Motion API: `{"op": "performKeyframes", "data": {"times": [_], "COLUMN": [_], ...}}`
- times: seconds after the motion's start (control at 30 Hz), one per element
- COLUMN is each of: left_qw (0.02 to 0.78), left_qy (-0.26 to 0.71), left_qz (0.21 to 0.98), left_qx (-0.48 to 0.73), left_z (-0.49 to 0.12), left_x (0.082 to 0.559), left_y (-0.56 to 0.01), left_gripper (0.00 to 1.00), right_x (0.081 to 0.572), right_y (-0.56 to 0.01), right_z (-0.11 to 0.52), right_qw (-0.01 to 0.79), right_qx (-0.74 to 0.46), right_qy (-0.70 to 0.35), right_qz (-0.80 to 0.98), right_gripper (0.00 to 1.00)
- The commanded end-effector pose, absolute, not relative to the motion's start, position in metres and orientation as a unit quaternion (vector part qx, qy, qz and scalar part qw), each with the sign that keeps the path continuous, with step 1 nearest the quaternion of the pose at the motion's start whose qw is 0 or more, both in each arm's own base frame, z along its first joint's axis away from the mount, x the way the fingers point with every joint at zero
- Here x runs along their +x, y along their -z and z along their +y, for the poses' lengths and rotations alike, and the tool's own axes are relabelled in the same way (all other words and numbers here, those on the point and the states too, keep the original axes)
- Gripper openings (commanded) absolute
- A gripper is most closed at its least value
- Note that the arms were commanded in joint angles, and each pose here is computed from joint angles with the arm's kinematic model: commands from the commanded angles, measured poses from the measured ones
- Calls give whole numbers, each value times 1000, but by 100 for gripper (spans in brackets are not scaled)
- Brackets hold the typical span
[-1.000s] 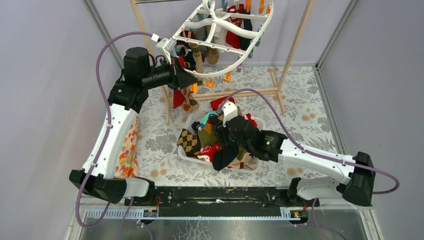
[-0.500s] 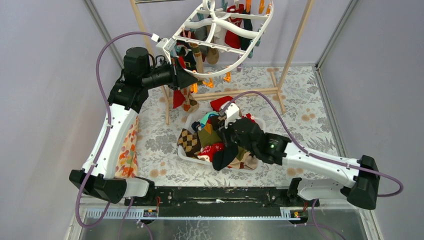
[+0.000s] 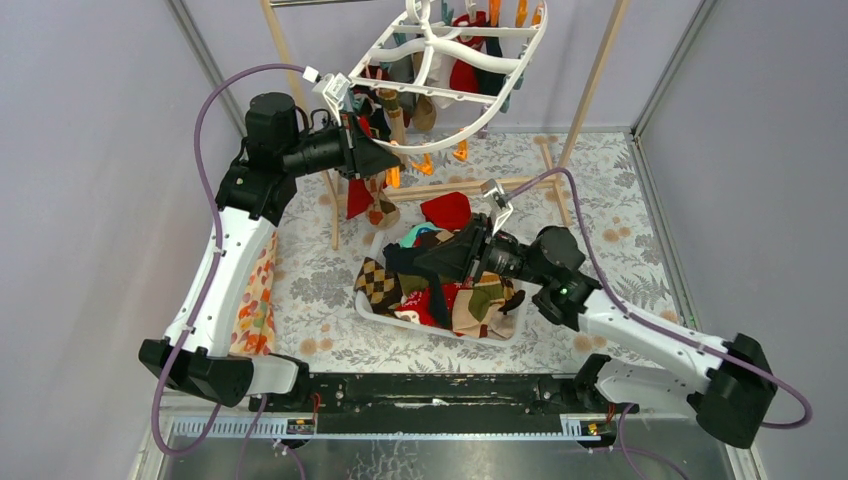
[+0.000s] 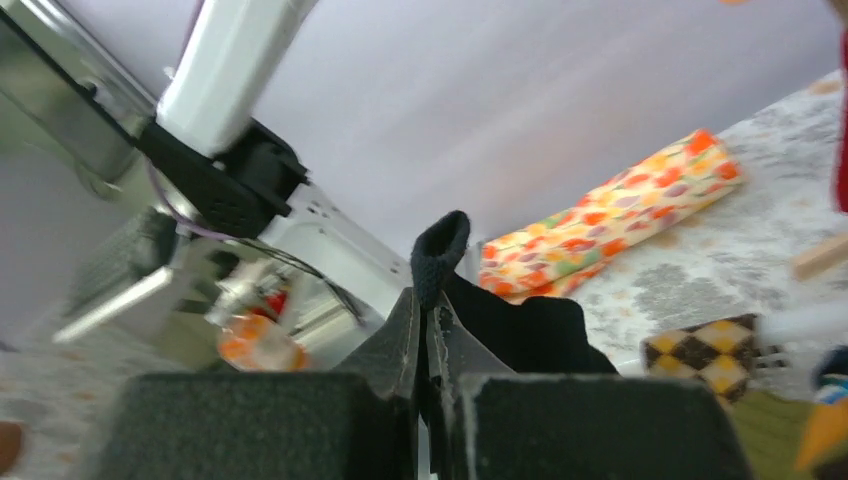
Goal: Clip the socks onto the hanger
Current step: Pick up the sock from the bin.
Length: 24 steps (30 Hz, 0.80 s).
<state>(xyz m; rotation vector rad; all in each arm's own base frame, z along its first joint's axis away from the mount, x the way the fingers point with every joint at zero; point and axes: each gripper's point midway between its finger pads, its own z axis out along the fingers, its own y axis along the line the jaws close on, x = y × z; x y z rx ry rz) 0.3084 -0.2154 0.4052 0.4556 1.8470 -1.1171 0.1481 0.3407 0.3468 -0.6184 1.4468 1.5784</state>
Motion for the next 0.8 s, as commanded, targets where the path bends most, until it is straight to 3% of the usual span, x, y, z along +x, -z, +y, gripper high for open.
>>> {"op": "performKeyframes", "data": {"times": [0.0,0.27,0.77], "left_qw": [416,402,385], "left_qy": [517,540,569], "left_qz": [723,713,700], "left_qx": [193,194,196], "left_z": [-227,-230,-229], "left_x": [293,289,287], "left_y": [-418,-418,-419], "left_gripper": [0,0,0], "right_x": [130,166,215], "right_y": [-381,-377,-381], "right_z": [327,324,341], "right_qw": [376,310,322], "right_qx": [-220,-178,-204], "right_qy": [-762,-827,-814], "right_qz": [480,434,438], "right_gripper": [0,0,0]}}
